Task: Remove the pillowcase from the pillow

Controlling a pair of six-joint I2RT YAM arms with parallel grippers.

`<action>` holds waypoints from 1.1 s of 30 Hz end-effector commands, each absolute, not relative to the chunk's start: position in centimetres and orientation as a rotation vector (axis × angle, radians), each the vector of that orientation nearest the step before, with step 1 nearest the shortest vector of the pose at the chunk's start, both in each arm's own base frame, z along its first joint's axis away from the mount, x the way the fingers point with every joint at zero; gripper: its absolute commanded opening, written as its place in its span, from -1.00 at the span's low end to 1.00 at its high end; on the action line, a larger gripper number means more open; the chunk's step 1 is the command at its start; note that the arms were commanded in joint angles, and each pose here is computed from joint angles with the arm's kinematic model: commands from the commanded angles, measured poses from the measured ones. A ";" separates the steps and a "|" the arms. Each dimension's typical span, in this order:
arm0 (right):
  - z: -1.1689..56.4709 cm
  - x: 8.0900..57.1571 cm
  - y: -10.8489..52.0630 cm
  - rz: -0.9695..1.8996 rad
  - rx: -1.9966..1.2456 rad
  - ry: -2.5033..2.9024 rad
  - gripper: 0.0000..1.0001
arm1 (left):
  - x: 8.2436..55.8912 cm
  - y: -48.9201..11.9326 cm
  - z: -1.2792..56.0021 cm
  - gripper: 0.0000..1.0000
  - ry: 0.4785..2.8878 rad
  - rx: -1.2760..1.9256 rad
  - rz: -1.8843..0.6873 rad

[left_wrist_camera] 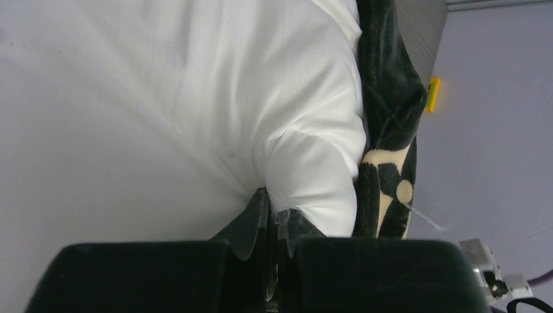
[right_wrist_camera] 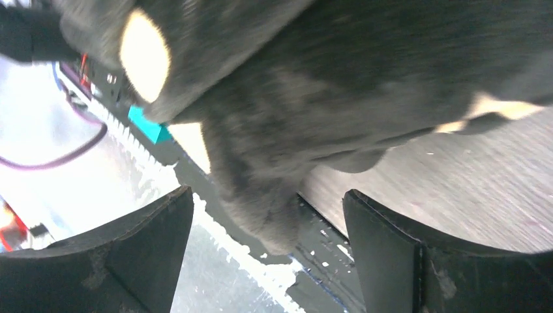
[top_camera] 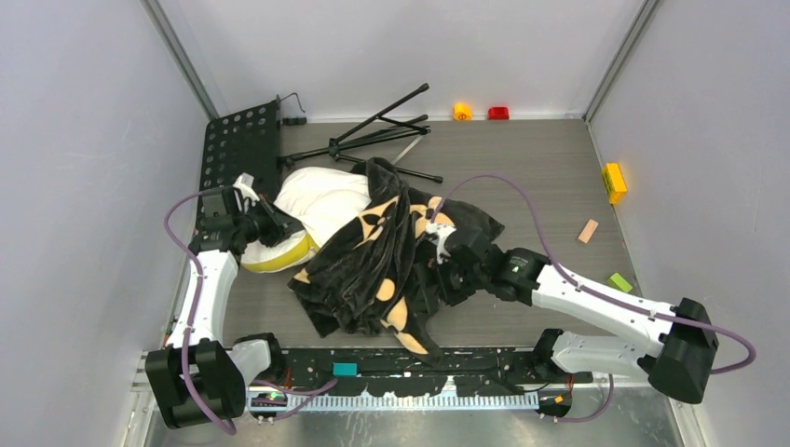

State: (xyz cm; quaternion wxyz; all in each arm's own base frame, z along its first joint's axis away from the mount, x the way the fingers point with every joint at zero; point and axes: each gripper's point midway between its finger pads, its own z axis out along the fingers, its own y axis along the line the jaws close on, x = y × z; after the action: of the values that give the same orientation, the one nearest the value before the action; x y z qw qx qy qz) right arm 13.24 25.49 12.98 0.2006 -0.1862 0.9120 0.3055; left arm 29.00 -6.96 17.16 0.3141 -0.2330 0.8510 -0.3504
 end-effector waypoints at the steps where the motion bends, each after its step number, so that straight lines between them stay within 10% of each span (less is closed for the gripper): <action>1: 13.4 11.5 27.5 0.814 -0.688 2.524 0.76 | 30.6 -7.4 20.1 -1.00 2.125 -0.532 -0.975; 10: 10.1 9.8 30.7 0.817 -0.721 2.556 0.20 | 30.5 -7.7 20.4 -1.00 2.123 -0.524 -0.973; 16: 9.2 12.8 27.8 0.527 -0.607 2.522 -0.98 | 30.6 -7.4 20.5 -1.00 2.132 -0.528 -0.950; 33: 16.0 27.2 -1.3 -0.091 0.861 2.020 -1.00 | 31.3 -3.1 20.8 -1.00 2.031 -0.651 -0.692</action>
State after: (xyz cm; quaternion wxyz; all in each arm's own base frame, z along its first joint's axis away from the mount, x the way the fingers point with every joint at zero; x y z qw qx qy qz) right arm 25.78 3.78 14.94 0.4349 0.2560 0.8633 0.0099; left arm 28.97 -5.68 17.80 0.3548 -0.2516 0.8452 -0.3104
